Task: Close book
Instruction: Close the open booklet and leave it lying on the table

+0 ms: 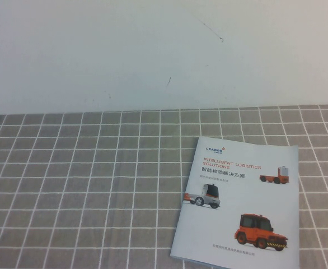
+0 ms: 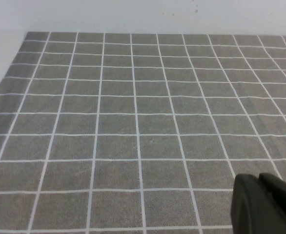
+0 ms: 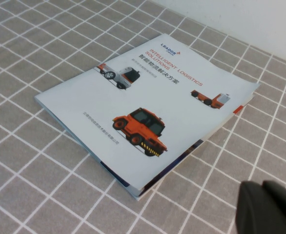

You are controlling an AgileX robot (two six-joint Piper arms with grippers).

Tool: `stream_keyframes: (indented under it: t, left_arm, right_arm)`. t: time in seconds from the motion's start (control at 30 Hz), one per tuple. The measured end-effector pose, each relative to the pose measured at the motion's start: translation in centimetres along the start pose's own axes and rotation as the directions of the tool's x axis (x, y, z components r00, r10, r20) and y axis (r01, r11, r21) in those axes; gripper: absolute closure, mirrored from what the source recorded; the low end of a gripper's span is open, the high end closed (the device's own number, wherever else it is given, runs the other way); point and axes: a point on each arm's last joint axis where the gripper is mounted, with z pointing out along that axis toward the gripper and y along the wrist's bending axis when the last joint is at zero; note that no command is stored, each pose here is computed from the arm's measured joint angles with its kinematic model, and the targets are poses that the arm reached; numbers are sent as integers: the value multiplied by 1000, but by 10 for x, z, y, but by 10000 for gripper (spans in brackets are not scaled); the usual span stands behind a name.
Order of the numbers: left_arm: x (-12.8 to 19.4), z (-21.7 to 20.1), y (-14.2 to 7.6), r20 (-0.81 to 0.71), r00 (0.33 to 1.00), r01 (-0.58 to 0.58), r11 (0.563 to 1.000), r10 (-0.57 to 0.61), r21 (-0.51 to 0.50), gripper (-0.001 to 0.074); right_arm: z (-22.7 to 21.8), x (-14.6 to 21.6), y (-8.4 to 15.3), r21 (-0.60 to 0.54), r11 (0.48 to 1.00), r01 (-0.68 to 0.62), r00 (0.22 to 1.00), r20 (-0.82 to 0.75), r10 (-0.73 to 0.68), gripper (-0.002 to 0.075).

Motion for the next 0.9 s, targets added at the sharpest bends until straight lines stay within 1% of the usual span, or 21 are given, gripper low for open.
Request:
stream_keyframes:
  t: [0.67, 0.7, 0.77, 0.83, 0.9]
  left_arm:
    - [0, 0, 0, 0, 1000, -4, 1000, 4, -1, 738]
    - [0, 0, 0, 0, 1000, -5, 1000, 5, -1, 738]
    - [0, 0, 0, 0, 1000, -5, 1000, 5, -1, 738]
    - [0, 0, 0, 0, 1000, -5, 1000, 5, -1, 738]
    - [0, 0, 0, 0, 1000, -5, 1000, 5, -1, 738]
  right_arm:
    - [0, 0, 0, 4, 1000, 1, 1000, 0, -1, 729]
    - [0, 0, -2, 24, 1000, 3, 1000, 1, -3, 729]
    - [0, -2, -12, 128, 991, 44, 999, 16, -47, 729]
    - [3, -1, -19, 220, 972, 86, 994, 40, -97, 729]
    - [7, 2, -24, 283, 953, 109, 990, 56, -130, 729]
